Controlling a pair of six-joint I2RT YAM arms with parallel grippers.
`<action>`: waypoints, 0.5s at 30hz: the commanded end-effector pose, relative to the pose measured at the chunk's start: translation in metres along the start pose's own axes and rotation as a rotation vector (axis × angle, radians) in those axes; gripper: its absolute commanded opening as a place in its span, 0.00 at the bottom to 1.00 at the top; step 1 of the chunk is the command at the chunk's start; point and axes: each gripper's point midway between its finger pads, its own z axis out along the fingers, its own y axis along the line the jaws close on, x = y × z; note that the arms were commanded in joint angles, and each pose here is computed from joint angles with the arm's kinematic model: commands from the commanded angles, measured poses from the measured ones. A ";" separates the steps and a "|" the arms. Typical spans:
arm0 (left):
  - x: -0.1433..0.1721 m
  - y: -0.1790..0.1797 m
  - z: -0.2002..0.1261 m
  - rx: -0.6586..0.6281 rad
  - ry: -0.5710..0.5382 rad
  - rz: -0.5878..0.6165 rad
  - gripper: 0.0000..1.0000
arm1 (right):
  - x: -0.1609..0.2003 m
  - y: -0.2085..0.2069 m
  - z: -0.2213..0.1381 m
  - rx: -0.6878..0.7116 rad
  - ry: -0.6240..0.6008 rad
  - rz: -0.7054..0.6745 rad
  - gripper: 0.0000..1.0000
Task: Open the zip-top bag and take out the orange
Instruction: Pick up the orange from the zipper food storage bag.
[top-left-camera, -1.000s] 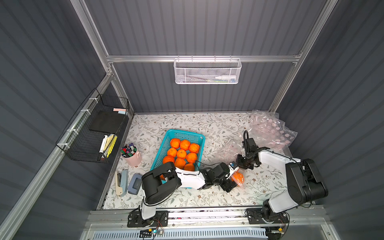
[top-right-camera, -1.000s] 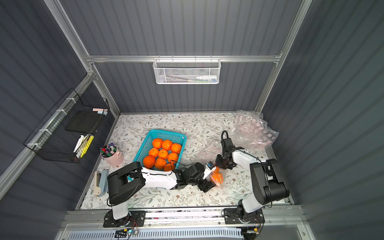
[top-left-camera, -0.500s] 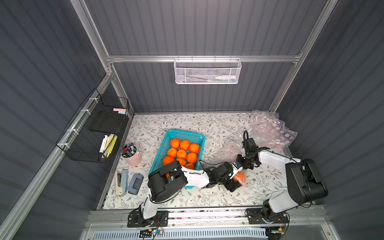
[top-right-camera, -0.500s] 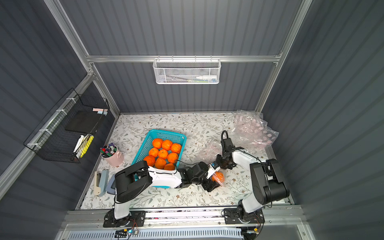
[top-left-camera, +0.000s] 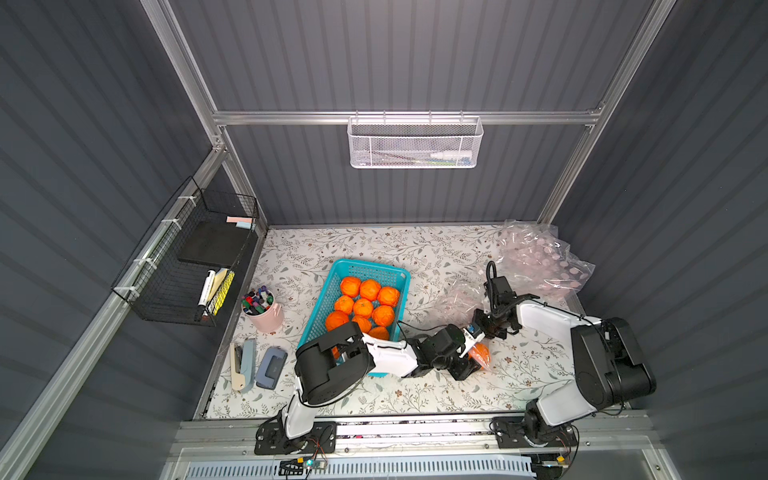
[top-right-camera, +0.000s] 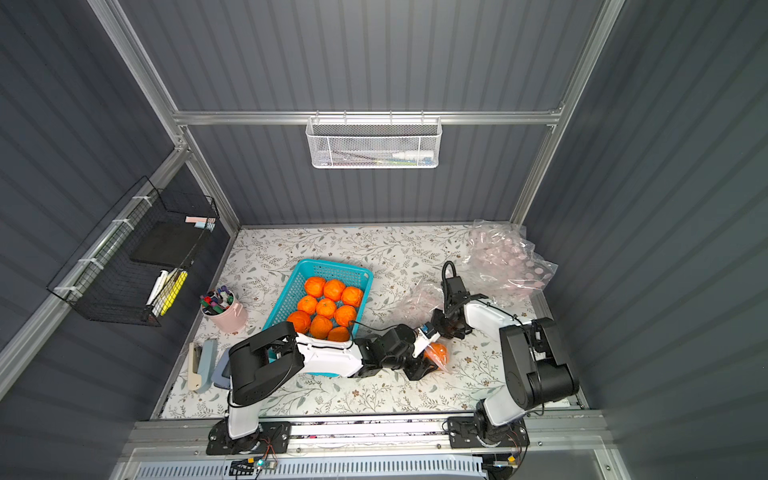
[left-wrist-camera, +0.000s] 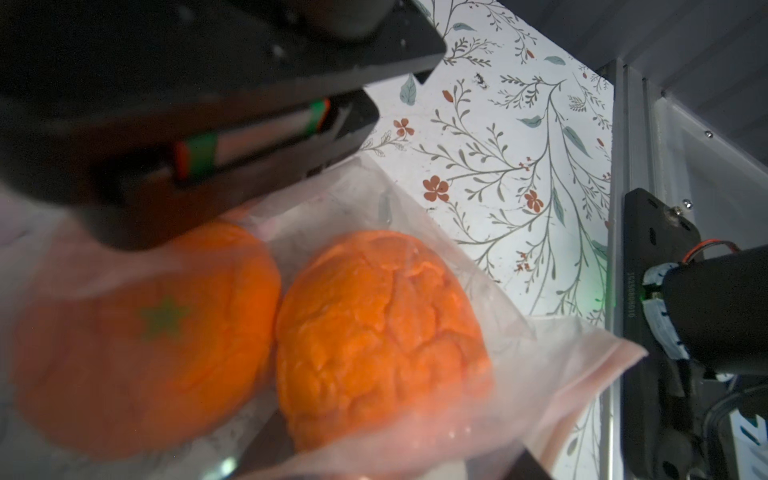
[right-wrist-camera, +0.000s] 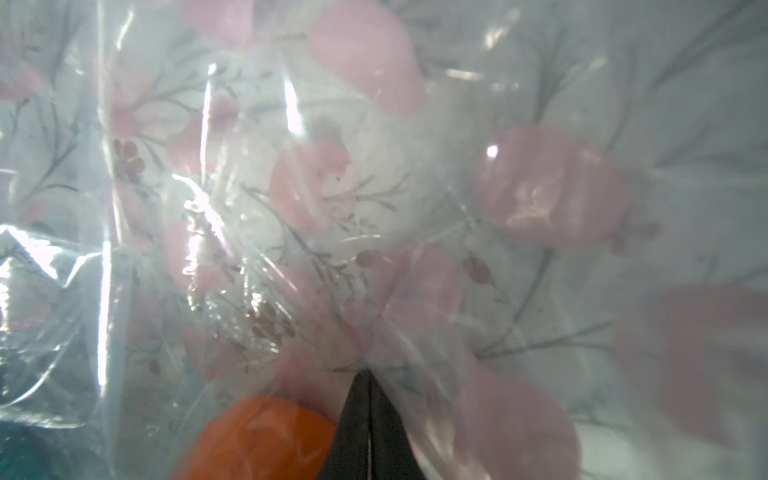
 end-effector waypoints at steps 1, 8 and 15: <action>-0.010 -0.007 -0.015 0.008 -0.026 -0.008 0.43 | 0.011 -0.006 0.002 0.025 0.030 -0.001 0.08; 0.018 -0.003 -0.041 -0.026 0.079 -0.040 0.41 | 0.012 -0.006 0.003 0.025 0.030 -0.002 0.08; 0.029 -0.006 -0.078 -0.033 0.095 -0.083 0.41 | 0.011 -0.006 0.002 0.022 0.026 -0.003 0.08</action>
